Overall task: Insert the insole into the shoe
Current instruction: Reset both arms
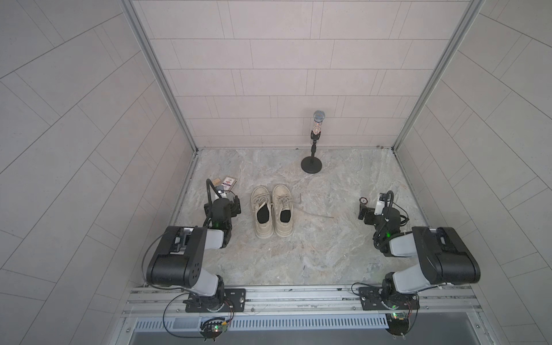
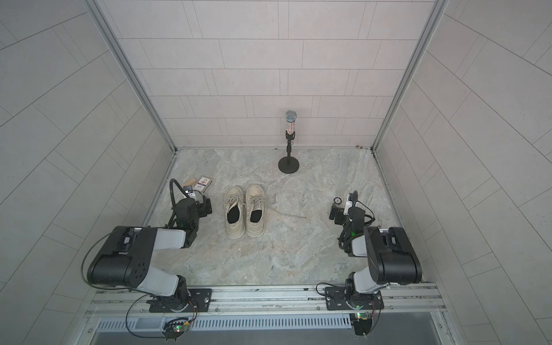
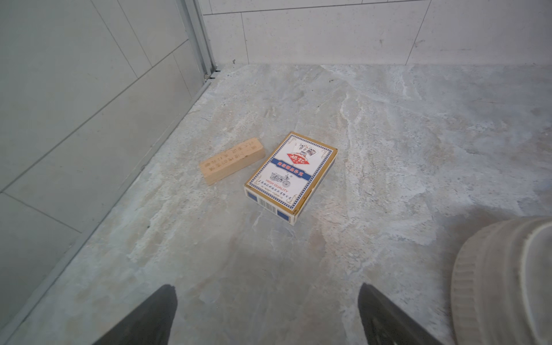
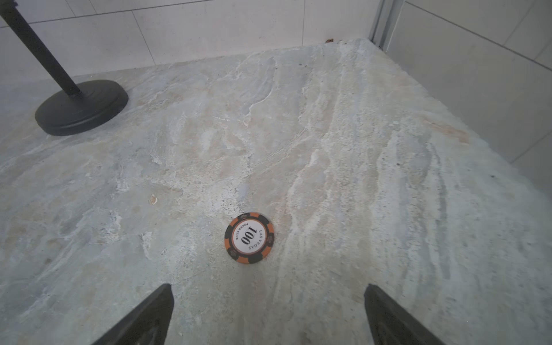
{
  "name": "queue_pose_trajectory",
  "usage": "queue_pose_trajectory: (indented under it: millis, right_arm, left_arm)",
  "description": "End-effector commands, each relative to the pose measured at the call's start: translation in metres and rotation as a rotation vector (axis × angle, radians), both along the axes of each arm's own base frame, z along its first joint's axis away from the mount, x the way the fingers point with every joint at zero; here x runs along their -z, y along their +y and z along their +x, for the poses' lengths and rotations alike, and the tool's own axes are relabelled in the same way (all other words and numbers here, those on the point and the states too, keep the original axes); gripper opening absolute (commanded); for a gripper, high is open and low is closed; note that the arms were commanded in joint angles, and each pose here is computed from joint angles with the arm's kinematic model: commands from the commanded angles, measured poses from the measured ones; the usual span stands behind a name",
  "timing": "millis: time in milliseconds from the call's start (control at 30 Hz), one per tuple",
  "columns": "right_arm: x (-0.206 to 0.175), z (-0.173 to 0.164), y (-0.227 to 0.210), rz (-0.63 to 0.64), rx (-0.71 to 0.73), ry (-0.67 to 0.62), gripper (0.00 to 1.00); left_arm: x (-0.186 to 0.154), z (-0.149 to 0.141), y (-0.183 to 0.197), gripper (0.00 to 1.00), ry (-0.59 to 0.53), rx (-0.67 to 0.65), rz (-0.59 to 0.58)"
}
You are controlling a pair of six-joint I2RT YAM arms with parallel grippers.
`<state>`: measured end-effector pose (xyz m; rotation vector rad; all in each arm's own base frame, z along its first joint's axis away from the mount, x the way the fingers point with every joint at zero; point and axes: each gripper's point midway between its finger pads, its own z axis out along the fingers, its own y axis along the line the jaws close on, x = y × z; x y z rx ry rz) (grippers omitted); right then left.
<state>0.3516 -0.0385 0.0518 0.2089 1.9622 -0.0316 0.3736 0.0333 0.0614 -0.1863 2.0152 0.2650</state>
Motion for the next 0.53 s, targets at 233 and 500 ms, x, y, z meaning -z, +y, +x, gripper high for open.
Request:
queue_pose_trajectory:
  millis: [233,500]
  right_arm:
    - [-0.040,0.041,0.005,-0.120,-0.008,-0.054,0.99]
    - [-0.040,0.041,0.004,-0.130,0.016,-0.054,1.00]
  left_arm:
    - [-0.028,0.017,0.008,1.00,-0.094,-0.046,0.020]
    - [-0.028,0.019,0.004,1.00,-0.105,-0.021,0.021]
